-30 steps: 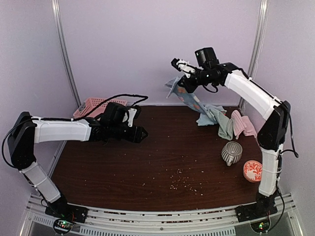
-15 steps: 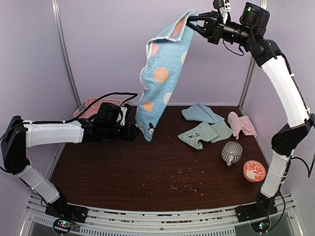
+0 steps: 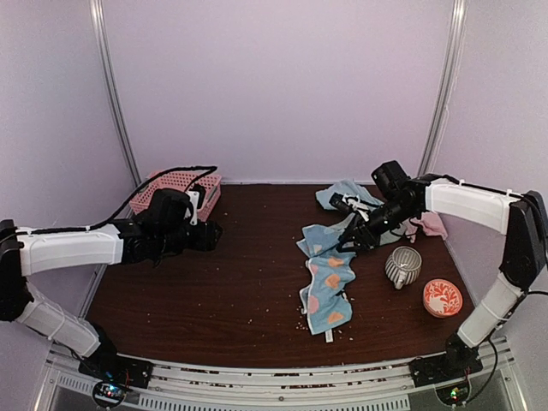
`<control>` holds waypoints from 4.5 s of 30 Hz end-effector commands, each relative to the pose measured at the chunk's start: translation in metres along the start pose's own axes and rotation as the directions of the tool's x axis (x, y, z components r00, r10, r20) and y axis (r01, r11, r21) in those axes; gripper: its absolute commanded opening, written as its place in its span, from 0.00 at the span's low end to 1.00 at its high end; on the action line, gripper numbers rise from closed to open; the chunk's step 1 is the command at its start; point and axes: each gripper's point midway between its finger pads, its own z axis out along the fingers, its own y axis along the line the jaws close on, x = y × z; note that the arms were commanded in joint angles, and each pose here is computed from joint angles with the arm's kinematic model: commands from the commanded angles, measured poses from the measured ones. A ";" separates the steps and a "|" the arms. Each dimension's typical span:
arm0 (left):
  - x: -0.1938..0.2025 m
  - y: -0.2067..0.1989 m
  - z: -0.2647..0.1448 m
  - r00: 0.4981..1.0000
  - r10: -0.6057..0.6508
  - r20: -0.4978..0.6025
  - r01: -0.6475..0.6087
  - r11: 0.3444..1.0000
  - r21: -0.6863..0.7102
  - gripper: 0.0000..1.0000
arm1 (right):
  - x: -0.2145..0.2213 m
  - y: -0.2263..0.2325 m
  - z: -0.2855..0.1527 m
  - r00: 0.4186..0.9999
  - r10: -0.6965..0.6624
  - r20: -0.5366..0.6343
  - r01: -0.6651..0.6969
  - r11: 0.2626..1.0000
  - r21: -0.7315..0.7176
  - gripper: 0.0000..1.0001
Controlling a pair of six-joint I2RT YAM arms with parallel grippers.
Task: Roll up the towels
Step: Place the towel at the center of the board, then adjust the towel at the corner of the board, then pick up the towel from the center of the board.
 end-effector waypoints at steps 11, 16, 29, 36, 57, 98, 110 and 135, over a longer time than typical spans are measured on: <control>0.076 -0.197 0.035 0.913 0.391 -0.115 -0.186 0.652 0.735 0.64 | 0.008 -0.167 -0.042 0.963 0.267 -0.042 -0.215 0.849 0.483 0.16; 0.107 -0.244 0.045 0.852 0.511 -0.112 -0.243 0.577 0.779 0.68 | 0.035 -0.195 -0.013 0.926 0.369 -0.086 -0.276 0.812 0.515 0.14; 0.146 -0.252 0.073 0.818 0.538 -0.205 -0.228 0.629 0.743 0.65 | 0.081 -0.270 -0.032 0.835 0.549 -0.042 -0.348 0.586 0.731 0.11; 0.148 -0.232 0.063 0.819 0.528 -0.223 -0.239 0.668 0.705 0.65 | 0.007 -0.197 -0.027 0.926 0.378 0.013 -0.340 0.816 0.468 0.21; 0.153 -0.242 0.070 0.868 0.446 -0.219 -0.154 0.662 0.734 0.32 | 0.029 -0.143 0.074 0.910 0.229 -0.345 -0.058 0.896 0.440 0.72; 0.116 -0.142 0.071 0.932 0.211 -0.293 -0.020 0.840 0.542 0.53 | -0.002 -0.186 0.089 0.905 0.374 -0.203 -0.201 0.797 0.569 0.63; 0.121 -0.163 0.082 0.921 0.244 -0.304 -0.002 0.782 0.623 0.06 | -0.017 -0.174 0.099 0.919 0.346 -0.189 -0.220 0.848 0.482 0.00; 0.160 -0.149 -0.117 0.573 0.761 -0.304 -0.409 0.587 0.699 0.31 | 0.020 -0.010 -0.005 0.949 -0.283 -0.137 0.286 0.958 0.000 0.40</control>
